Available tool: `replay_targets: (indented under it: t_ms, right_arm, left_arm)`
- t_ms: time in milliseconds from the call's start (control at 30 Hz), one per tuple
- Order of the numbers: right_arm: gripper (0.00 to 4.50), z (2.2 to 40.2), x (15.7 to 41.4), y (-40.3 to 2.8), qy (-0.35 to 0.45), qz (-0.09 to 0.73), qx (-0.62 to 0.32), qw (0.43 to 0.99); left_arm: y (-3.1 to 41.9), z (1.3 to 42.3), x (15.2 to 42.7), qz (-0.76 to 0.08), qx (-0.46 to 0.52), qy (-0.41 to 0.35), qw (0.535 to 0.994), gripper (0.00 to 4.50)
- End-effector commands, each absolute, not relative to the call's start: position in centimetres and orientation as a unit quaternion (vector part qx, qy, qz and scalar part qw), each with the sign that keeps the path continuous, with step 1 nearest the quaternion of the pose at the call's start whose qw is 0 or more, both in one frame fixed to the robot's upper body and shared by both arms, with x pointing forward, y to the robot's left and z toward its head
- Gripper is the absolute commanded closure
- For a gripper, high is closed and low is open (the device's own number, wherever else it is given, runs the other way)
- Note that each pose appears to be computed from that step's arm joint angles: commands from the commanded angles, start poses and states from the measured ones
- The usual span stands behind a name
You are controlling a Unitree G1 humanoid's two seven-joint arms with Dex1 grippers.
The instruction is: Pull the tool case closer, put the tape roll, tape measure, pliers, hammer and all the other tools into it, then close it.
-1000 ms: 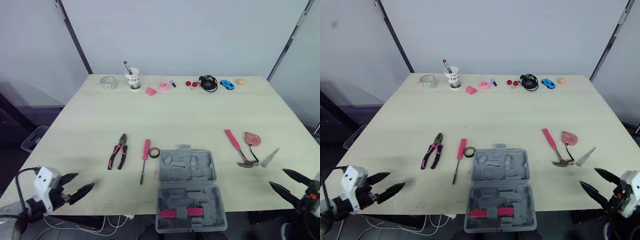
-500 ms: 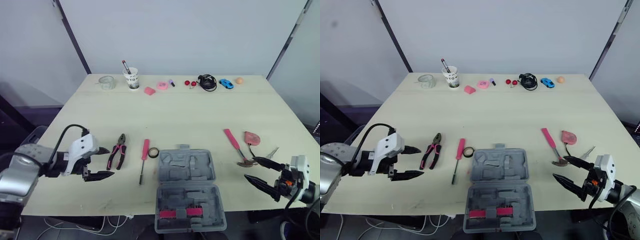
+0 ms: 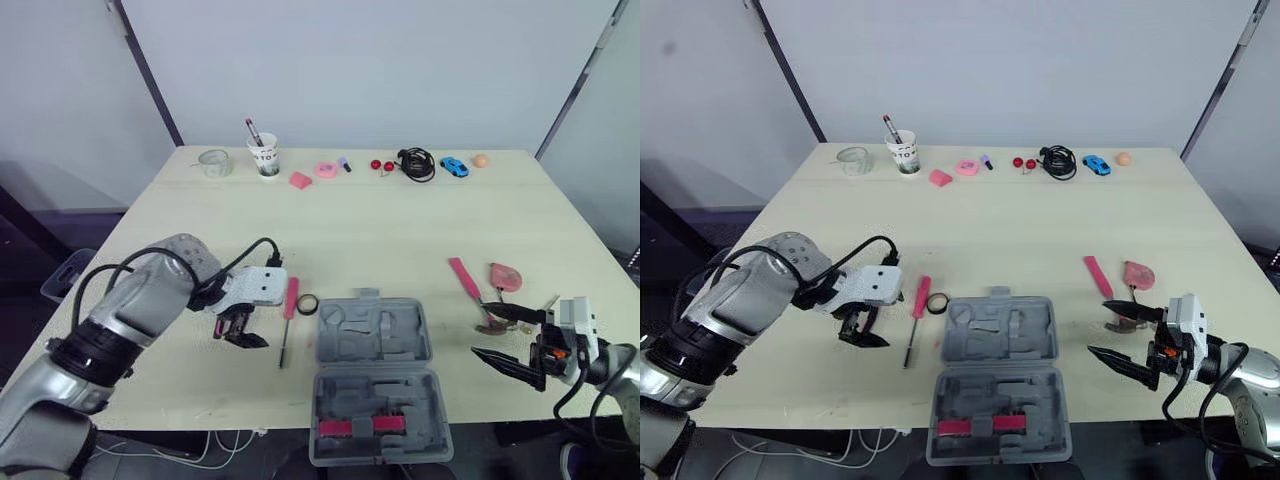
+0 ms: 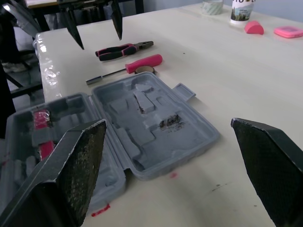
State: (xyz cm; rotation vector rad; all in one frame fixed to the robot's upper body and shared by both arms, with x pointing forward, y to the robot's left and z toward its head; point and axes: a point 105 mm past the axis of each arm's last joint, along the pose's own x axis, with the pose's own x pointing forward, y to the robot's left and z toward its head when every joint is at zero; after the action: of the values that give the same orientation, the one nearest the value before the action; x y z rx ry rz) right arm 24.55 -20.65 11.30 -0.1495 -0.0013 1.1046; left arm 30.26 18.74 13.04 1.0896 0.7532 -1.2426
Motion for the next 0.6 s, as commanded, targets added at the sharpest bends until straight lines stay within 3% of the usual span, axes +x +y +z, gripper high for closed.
replay_targets:
  t_ms: [33, 400, 600]
  right_arm:
    - [0.08, 12.1, 24.8, -20.7, -0.018, 0.529, -0.095, 0.843]
    - [0.08, 12.3, 25.6, -19.6, -0.029, 0.533, -0.093, 0.841]
    - [0.08, 12.6, 25.7, -19.4, -0.032, 0.532, -0.095, 0.841]
  left_arm:
    - [17.5, 13.2, 30.7, -0.535, 0.49, 0.329, 0.605, 0.0]
    - [15.2, 12.3, 32.6, -0.502, 0.563, 0.345, 0.559, 0.0]
    - [13.6, 11.8, 33.6, -0.484, 0.575, 0.354, 0.557, 0.0]
